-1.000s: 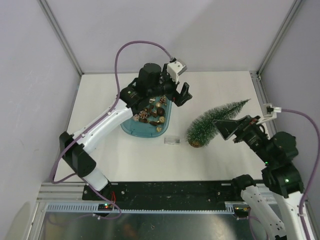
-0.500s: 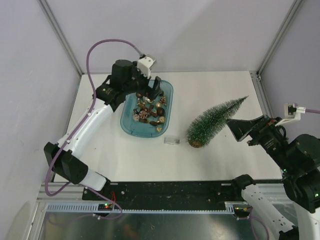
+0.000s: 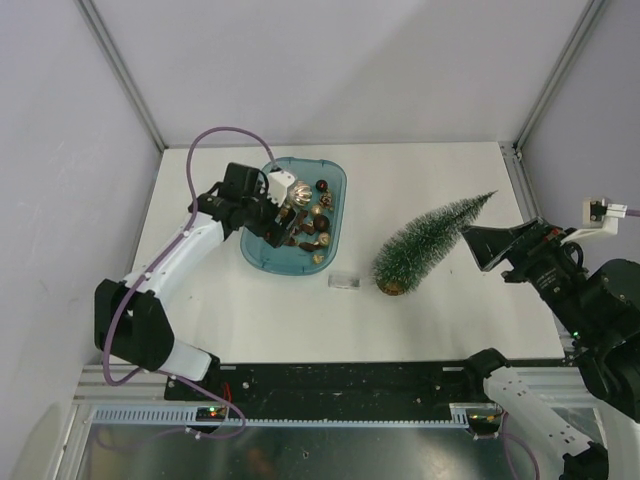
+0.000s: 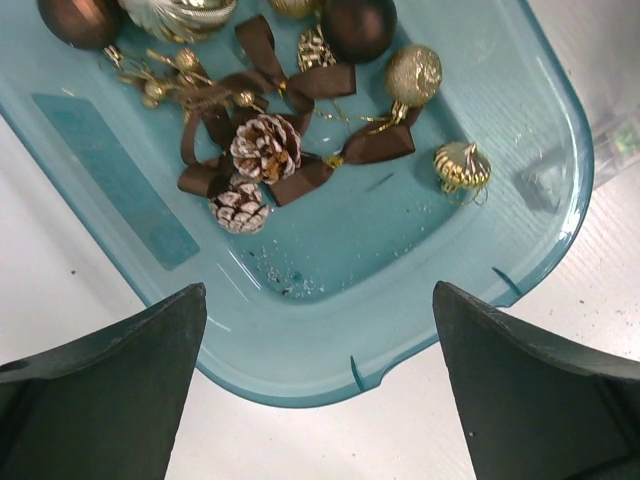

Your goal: Decorate the small christmas tree

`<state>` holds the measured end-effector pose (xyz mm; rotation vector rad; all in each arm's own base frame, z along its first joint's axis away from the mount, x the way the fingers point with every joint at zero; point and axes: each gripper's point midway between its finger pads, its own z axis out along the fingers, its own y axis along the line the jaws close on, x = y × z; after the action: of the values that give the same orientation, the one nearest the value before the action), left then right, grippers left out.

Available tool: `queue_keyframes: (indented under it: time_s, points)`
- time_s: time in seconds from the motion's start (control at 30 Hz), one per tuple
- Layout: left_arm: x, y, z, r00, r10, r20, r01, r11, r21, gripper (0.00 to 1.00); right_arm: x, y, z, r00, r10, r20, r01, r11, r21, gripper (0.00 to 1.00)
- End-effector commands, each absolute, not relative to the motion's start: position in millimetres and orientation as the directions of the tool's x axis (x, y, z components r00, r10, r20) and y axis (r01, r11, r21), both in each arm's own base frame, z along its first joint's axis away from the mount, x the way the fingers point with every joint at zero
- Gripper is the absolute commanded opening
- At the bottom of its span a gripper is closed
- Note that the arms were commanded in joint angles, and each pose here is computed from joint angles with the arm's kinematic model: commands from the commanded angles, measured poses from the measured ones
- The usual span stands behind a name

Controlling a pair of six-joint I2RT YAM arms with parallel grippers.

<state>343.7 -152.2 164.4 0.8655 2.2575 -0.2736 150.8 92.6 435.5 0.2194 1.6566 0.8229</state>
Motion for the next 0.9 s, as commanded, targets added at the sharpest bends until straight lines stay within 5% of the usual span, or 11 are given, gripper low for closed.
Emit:
queue_keyframes:
  time_s: [0.0,0.47,0.87]
  points:
    - [340,-149,176,-0.500,0.507,-0.702,0.666,0.743,0.061,1.00,154,71,448,-0.188,0.539,-0.821,-0.224,0.791,0.570,0.99]
    - [376,-139,131,-0.590,0.488,-0.644,0.611,0.790,0.038,1.00,143,42,466,-0.128,0.470,-0.873,-0.150,0.861,0.486,1.00]
    - [441,-157,93,-0.630,0.487,-0.605,0.594,0.804,0.028,0.85,147,31,443,-0.114,0.502,-0.857,-0.119,0.850,0.514,0.99]
